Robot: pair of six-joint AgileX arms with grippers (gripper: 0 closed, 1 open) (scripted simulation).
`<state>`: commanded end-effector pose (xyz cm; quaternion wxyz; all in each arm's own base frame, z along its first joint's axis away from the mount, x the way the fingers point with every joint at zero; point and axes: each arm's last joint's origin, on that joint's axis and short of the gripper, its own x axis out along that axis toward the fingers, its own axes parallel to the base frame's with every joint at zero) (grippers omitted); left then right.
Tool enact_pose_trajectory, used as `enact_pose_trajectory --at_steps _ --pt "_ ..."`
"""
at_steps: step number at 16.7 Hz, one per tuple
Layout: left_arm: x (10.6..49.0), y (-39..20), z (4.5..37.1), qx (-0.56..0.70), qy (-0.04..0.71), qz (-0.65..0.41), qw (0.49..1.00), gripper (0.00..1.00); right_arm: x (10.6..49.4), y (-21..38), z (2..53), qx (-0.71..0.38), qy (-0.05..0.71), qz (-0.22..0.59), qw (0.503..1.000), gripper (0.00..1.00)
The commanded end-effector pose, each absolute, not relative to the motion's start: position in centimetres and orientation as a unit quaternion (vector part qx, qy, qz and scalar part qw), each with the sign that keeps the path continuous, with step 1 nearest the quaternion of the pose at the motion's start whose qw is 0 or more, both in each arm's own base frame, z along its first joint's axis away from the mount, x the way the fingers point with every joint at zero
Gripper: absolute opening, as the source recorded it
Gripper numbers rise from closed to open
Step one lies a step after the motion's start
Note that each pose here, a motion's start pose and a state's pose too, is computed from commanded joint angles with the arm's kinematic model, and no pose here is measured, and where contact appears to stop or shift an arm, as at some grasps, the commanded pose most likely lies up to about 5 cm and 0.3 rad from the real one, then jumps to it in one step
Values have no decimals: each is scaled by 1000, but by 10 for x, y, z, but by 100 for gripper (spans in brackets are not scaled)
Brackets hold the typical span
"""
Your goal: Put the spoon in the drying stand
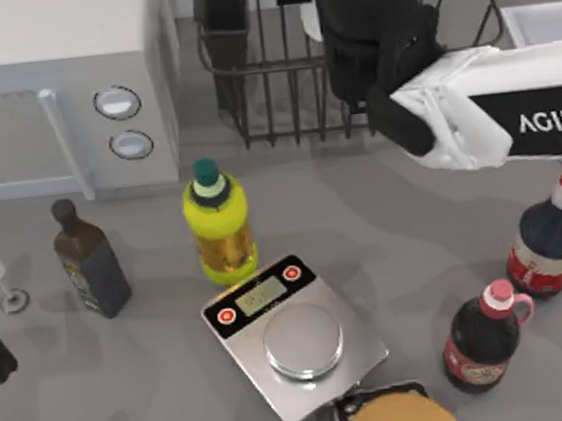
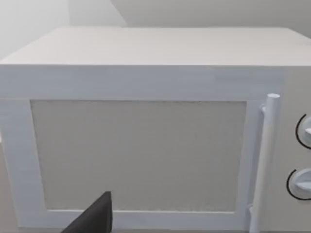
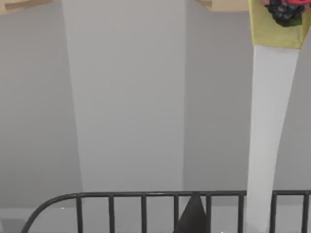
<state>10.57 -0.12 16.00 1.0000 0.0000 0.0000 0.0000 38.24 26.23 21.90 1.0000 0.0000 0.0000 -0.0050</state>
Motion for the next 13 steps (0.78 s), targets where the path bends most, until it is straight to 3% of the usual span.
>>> enact_pose_trajectory --at_steps 3,13 --pt "106 -1 160 0 0 0 1000 100 382 262 219 0 0 -5 1000 0" --pt "106 -1 160 0 0 0 1000 100 382 262 219 0 0 -5 1000 75"
